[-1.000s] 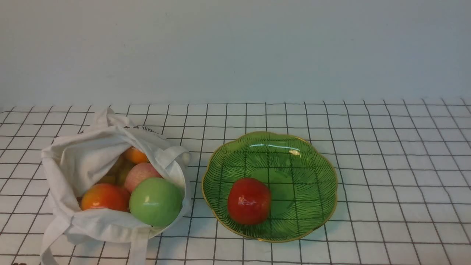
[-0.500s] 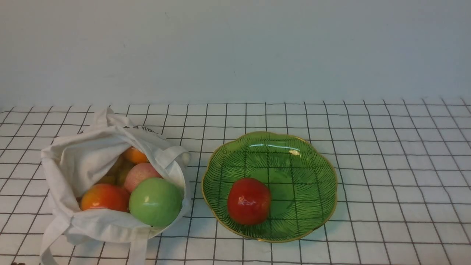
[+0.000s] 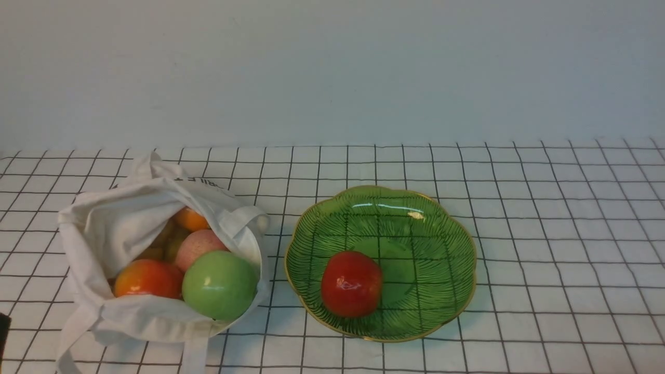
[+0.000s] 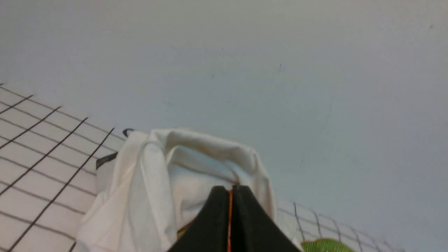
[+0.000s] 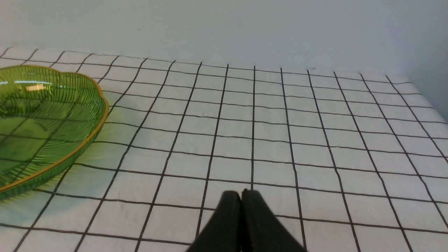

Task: Take the fruit out of the bag on the white checkered tablecloth and place them on the plate.
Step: 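Reach into the white bag and grasp the apple with the left gripper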

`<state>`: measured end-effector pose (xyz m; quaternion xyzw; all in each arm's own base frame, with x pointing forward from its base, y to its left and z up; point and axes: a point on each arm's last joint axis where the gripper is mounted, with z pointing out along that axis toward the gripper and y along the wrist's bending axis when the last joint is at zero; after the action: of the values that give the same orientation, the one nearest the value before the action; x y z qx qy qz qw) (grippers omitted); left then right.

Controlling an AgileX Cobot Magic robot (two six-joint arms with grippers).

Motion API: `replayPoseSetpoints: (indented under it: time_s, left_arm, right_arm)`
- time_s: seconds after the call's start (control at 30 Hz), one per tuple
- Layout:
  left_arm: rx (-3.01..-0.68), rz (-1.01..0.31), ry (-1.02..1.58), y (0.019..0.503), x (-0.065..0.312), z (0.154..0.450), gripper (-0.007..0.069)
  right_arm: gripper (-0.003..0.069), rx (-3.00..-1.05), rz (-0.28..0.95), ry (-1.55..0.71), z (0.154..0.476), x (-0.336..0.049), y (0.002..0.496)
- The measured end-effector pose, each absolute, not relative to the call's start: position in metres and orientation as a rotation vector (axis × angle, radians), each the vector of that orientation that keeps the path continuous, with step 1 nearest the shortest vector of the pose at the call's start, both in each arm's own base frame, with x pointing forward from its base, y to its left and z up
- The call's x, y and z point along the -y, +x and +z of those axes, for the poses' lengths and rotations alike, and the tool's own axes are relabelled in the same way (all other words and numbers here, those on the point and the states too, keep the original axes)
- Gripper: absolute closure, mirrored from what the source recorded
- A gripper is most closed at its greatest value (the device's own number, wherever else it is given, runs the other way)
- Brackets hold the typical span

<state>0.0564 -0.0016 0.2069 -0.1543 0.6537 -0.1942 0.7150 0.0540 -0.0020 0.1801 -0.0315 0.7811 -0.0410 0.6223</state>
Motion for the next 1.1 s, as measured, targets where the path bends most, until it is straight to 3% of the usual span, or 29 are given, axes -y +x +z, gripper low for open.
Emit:
replayPoseSetpoints:
  time_s: [0.33, 0.47, 0.67, 0.73, 0.9, 1.1]
  left_arm:
    - [-1.047, -0.455, -0.39, 0.047, -0.01, 0.239, 0.0633]
    - [-1.026, -0.48, -0.342, 0.04, -0.006, 0.276, 0.0633]
    - [-1.649, -0.378, -0.269, 0.071, 0.007, 0.32, 0.0633]
    - [-1.955, -0.338, -0.276, 0.094, 0.01, 0.321, 0.0633]
    - [-2.467, -0.237, -0.148, 0.148, 0.016, 0.314, 0.0633]
    - [-2.689, -0.274, 0.186, 0.205, 0.042, 0.308, 0.0633]
  right_arm:
    - [0.0673, -1.794, -0.094, -0.072, 0.18, 0.002, 0.054]
    - [0.0673, -1.794, -0.094, -0.072, 0.18, 0.002, 0.054]
    - [0.0673, -1.794, -0.094, -0.072, 0.18, 0.002, 0.054]
    - [0.0673, -1.794, -0.094, -0.072, 0.18, 0.002, 0.054]
    - [0.0673, -1.794, -0.094, -0.072, 0.18, 0.002, 0.054]
    - [0.0673, -1.794, -0.094, -0.072, 0.18, 0.002, 0.054]
